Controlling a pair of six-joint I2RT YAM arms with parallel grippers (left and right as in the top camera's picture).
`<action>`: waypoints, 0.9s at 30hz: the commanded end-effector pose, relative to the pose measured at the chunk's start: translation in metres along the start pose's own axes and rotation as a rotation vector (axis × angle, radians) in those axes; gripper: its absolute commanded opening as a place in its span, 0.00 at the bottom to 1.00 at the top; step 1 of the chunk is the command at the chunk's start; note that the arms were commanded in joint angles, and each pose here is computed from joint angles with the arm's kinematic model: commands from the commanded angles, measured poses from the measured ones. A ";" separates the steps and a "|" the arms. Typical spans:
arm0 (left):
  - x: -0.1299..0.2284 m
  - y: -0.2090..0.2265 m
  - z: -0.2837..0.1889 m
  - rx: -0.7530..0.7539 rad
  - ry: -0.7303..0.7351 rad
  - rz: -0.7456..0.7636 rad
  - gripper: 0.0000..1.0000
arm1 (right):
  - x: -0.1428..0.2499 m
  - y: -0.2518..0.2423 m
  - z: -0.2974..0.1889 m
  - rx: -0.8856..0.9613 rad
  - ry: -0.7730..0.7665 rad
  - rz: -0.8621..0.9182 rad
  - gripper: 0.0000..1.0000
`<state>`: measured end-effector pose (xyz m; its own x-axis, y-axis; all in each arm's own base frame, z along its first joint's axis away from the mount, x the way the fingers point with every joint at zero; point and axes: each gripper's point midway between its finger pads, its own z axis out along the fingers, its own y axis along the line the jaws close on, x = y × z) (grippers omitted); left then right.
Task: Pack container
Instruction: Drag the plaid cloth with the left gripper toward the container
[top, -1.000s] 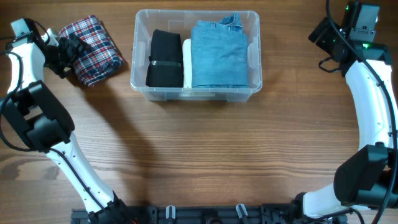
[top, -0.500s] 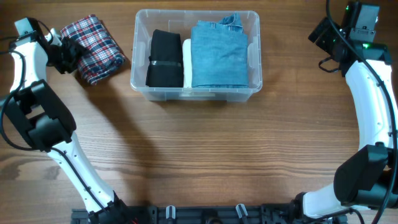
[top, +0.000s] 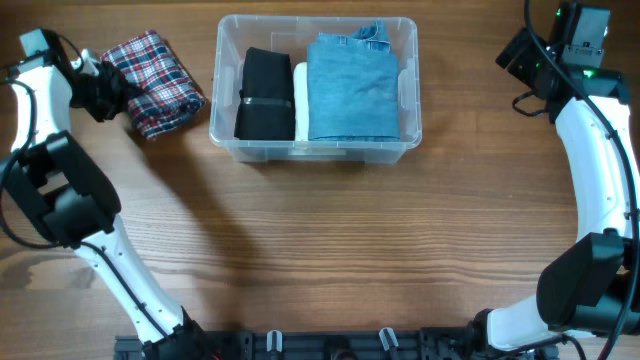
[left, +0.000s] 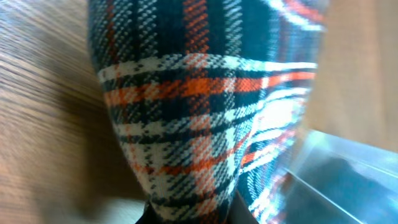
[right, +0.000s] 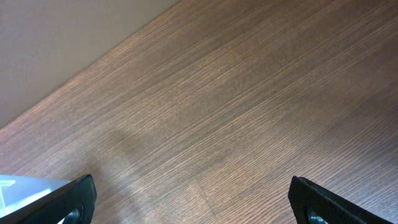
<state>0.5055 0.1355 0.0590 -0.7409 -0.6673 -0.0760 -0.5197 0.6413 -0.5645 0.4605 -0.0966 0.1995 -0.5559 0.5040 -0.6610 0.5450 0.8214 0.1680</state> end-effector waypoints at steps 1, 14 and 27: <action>0.003 -0.091 -0.097 0.245 -0.114 0.144 0.04 | 0.006 0.001 0.007 0.002 0.019 0.002 1.00; 0.131 -0.215 -0.215 0.471 -0.108 0.571 0.04 | 0.006 0.001 0.007 0.002 0.019 0.003 1.00; 0.209 -0.237 -0.117 0.270 0.147 0.731 0.04 | 0.006 0.001 0.007 0.002 0.019 0.002 1.00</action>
<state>0.4163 -0.1133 0.2814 -0.9115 -0.0378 -0.4096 0.2562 0.7268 -0.6372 0.4606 -0.0967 0.1996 -0.5555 0.5040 -0.6614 0.5452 0.8213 0.1679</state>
